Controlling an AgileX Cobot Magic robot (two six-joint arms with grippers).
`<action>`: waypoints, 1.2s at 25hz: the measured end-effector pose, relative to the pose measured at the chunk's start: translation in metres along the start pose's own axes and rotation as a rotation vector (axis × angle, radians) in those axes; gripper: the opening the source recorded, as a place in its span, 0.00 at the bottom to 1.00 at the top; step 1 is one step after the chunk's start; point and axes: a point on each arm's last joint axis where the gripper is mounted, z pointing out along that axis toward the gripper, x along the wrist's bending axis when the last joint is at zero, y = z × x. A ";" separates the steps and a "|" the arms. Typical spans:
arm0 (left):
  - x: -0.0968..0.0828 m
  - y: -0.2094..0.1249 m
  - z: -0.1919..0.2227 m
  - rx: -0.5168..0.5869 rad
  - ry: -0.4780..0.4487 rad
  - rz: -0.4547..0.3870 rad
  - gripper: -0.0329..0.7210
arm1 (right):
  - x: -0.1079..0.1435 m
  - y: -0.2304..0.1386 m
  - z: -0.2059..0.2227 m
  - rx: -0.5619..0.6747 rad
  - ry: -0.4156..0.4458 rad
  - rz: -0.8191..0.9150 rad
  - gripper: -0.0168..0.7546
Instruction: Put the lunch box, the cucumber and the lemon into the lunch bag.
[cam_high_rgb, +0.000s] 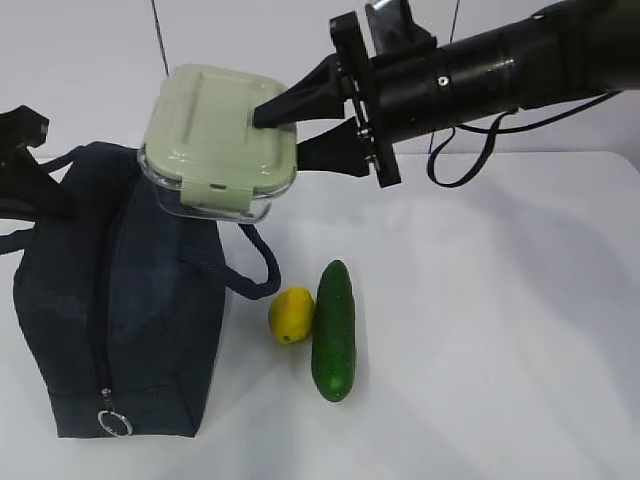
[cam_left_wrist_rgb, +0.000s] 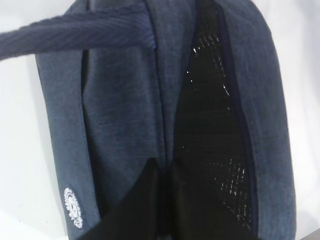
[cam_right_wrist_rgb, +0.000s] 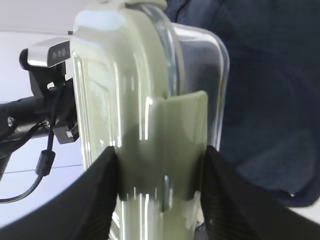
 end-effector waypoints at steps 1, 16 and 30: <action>0.000 0.000 0.000 0.002 -0.001 0.000 0.05 | 0.001 0.001 0.005 0.007 0.003 -0.006 0.47; -0.003 0.000 0.000 -0.001 -0.029 -0.003 0.05 | 0.016 -0.001 0.028 0.020 0.025 -0.018 0.47; -0.006 0.001 0.000 -0.006 -0.063 -0.008 0.05 | -0.017 0.002 0.047 0.040 -0.030 0.049 0.47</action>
